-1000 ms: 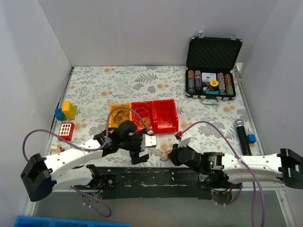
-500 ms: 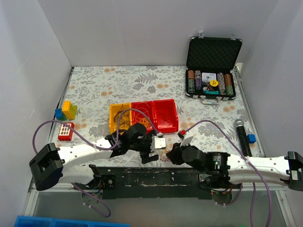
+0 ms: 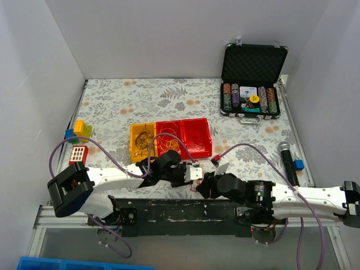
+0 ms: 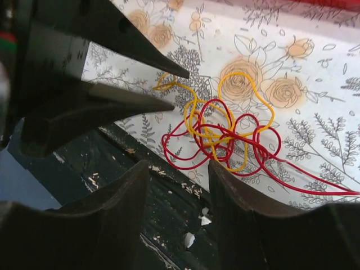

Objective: Untangle the cables

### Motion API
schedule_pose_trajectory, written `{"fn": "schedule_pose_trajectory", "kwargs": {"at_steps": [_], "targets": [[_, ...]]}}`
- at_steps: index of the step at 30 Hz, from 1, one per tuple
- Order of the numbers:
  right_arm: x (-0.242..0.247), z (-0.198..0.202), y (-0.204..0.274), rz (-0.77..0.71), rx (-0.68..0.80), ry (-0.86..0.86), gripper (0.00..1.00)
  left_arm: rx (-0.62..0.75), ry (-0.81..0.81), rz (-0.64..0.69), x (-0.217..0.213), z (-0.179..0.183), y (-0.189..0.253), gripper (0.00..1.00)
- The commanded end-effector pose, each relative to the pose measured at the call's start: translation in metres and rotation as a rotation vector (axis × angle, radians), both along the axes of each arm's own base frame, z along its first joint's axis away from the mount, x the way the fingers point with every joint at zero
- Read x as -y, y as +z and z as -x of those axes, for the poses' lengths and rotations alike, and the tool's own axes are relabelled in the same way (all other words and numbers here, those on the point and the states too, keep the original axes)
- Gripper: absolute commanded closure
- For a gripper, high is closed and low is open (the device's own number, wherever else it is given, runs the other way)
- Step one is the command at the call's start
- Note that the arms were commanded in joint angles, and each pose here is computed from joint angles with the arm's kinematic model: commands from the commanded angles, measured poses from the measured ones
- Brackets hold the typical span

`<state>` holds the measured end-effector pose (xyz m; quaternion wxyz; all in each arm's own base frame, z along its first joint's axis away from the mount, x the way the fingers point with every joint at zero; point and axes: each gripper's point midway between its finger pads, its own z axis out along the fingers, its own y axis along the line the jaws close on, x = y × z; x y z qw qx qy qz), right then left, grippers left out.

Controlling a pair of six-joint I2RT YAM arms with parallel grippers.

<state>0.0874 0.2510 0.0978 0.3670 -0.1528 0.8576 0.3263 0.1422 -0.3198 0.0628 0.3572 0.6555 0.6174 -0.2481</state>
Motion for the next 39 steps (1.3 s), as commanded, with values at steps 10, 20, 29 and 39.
{"fn": "schedule_pose_trajectory", "kwargs": {"at_steps": [10,20,29,39], "targets": [[-0.004,-0.005,-0.019,-0.049,-0.039,-0.083,0.46,0.036,0.039,0.005,-0.018,0.002,0.007,0.95],[-0.031,-0.002,-0.029,-0.035,-0.044,-0.026,0.54,0.029,0.108,0.028,-0.038,-0.007,0.011,0.96],[-0.053,-0.005,-0.021,-0.023,-0.007,0.027,0.53,0.024,0.114,0.039,-0.042,-0.007,0.01,0.96],[-0.07,-0.004,-0.017,-0.018,0.012,0.081,0.5,0.017,0.131,0.03,-0.049,-0.008,0.004,0.95]]}}
